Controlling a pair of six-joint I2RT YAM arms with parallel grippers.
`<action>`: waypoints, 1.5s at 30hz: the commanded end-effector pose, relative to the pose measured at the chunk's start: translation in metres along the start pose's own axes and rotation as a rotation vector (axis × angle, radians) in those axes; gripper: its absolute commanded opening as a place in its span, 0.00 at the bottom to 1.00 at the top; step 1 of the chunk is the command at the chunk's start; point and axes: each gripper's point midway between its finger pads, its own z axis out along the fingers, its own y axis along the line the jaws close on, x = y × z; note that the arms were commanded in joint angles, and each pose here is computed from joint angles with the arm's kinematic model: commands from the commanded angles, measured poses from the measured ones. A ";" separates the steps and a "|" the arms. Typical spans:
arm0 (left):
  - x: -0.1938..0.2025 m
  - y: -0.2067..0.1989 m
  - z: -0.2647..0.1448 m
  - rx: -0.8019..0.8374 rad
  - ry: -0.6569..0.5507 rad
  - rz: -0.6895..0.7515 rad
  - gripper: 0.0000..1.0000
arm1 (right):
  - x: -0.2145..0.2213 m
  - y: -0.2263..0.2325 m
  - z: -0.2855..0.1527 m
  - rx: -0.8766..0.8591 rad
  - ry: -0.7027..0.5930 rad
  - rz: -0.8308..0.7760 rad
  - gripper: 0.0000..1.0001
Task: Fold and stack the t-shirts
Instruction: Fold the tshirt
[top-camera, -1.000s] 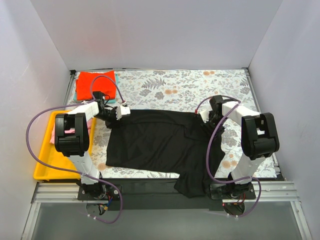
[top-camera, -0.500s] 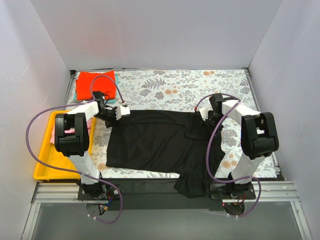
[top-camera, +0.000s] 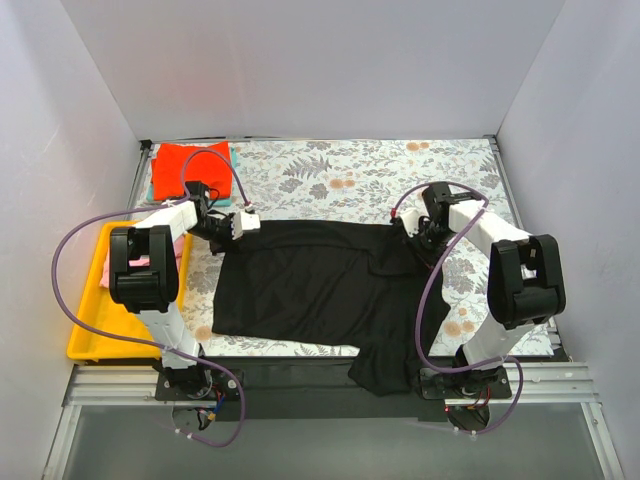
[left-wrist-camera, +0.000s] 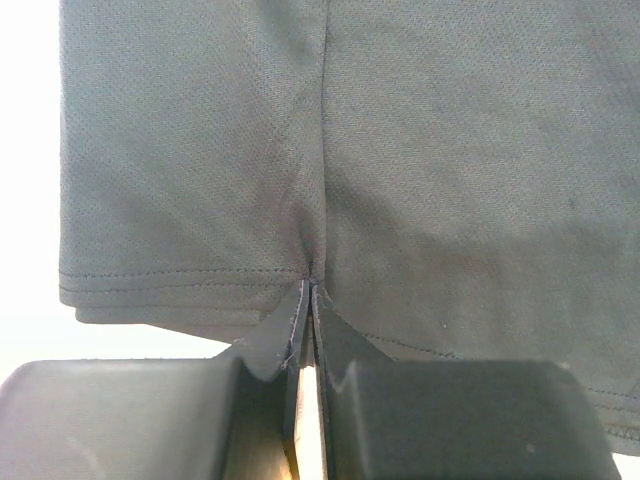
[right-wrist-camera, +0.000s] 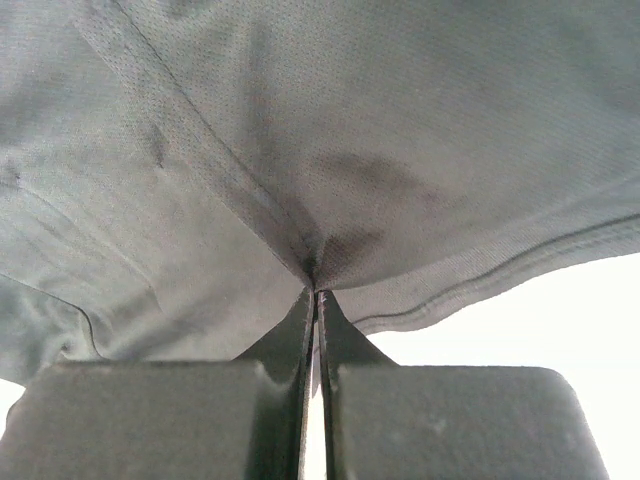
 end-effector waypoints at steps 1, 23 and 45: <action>-0.016 0.018 -0.018 -0.058 -0.005 0.066 0.00 | -0.003 -0.002 -0.018 0.029 -0.028 -0.018 0.01; -0.014 0.030 -0.035 -0.090 0.004 0.083 0.00 | 0.014 0.007 -0.025 0.011 -0.012 -0.022 0.01; -0.026 0.028 -0.046 -0.058 -0.032 -0.005 0.27 | -0.001 0.016 -0.047 -0.072 -0.052 -0.060 0.57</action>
